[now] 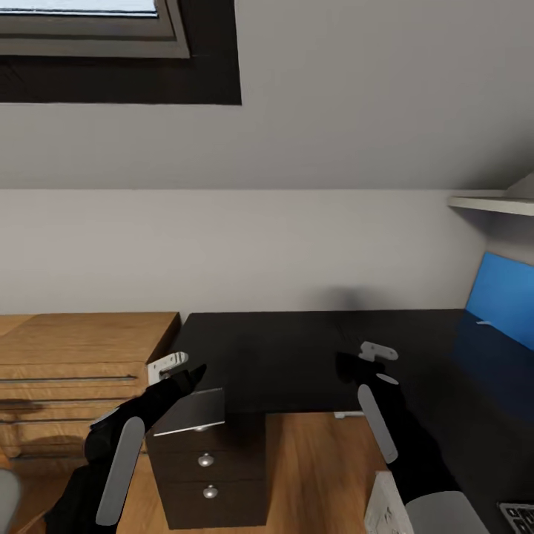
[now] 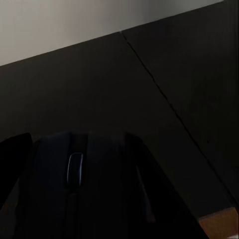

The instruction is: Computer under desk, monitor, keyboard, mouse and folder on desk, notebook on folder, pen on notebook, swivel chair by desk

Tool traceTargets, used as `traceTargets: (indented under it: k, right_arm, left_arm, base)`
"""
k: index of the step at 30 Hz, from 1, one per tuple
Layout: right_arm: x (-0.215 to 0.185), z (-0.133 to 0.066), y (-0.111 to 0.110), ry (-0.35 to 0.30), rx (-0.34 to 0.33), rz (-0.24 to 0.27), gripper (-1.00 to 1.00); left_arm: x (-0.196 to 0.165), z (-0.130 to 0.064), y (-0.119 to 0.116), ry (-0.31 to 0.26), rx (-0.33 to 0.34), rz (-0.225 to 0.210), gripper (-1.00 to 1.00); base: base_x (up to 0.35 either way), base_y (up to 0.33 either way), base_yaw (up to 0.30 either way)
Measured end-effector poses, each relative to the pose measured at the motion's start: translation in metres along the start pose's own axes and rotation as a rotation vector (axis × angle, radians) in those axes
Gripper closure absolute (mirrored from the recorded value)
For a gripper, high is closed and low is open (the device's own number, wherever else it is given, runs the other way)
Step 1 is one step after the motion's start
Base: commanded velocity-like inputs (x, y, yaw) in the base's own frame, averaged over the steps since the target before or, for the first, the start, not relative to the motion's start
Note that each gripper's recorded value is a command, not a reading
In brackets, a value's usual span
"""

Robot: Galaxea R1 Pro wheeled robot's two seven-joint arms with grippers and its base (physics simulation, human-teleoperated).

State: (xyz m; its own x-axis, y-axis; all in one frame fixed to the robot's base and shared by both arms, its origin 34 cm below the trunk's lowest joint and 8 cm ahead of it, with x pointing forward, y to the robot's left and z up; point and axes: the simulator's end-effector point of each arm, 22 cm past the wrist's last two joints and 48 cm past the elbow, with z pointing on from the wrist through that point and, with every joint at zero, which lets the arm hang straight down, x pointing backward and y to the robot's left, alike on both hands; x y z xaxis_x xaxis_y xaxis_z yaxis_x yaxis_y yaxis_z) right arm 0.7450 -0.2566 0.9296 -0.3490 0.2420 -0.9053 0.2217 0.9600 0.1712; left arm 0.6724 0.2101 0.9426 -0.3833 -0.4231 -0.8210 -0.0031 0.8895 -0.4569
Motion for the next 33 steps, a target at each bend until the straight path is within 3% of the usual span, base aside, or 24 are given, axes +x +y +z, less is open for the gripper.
traceTargets:
  k: [9, 21, 33]
  right_arm:
    - [-0.0039, -0.0019, -0.0025, -0.006, 0.001, -0.003, 1.0]
    - [-0.0041, -0.0024, -0.0018, -0.007, 0.001, -0.005, 1.0]
    - [-0.0054, -0.0028, -0.004, -0.009, 0.007, -0.002, 1.0]
  left_arm:
    - [-0.0037, -0.0026, -0.0023, -0.008, 0.004, 0.002, -1.0]
    - [-0.0043, -0.0032, -0.0028, -0.009, 0.005, 0.001, -1.0]
    - [-0.0049, -0.0037, -0.0033, -0.011, 0.006, 0.001, -1.0]
  base:
    - [0.0, 0.0, -0.224]
    - [0.0, 0.0, -0.023]
    - [0.0, 0.0, -0.212]
